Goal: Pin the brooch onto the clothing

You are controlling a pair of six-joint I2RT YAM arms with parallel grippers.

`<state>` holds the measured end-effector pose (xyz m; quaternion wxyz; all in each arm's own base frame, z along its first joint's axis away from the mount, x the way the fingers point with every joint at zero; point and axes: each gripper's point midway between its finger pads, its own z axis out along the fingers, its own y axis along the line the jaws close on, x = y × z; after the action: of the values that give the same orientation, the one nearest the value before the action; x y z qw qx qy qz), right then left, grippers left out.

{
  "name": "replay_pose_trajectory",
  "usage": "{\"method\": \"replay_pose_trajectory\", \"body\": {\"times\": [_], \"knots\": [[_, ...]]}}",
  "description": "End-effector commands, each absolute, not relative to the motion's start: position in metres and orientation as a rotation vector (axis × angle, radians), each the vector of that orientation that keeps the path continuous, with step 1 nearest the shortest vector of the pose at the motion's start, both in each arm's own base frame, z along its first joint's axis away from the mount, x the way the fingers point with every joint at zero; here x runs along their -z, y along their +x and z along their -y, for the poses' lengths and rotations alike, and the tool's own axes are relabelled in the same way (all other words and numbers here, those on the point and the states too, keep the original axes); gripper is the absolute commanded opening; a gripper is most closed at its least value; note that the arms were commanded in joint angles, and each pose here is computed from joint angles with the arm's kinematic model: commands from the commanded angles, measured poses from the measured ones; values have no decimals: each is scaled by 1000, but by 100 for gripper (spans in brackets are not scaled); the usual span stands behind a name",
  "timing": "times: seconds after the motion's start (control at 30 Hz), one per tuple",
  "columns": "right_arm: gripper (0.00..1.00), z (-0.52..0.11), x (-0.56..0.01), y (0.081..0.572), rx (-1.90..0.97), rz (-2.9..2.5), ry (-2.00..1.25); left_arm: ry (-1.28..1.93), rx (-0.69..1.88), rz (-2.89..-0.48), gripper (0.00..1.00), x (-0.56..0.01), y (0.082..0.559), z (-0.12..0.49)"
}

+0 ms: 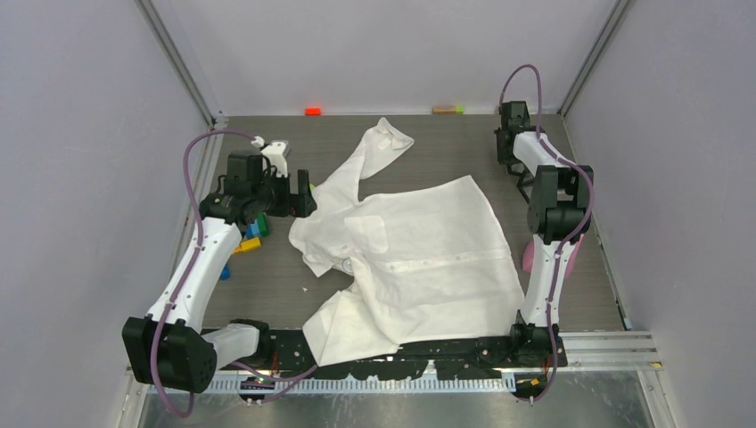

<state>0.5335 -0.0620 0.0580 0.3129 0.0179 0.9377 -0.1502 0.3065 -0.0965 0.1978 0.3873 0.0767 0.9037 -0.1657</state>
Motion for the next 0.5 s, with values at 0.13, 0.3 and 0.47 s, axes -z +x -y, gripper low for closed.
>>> {"method": "replay_pose_trajectory", "body": {"times": [0.13, 0.3, 0.47], "knots": [[21, 61, -76, 543, 368, -2425, 71, 216, 421, -2276, 91, -201, 307, 96], [26, 58, -73, 543, 362, -2429, 64, 217, 420, -2282, 91, -199, 307, 96], [26, 55, -68, 543, 348, -2440, 55, 217, 420, -2279, 91, -200, 307, 96]]}}
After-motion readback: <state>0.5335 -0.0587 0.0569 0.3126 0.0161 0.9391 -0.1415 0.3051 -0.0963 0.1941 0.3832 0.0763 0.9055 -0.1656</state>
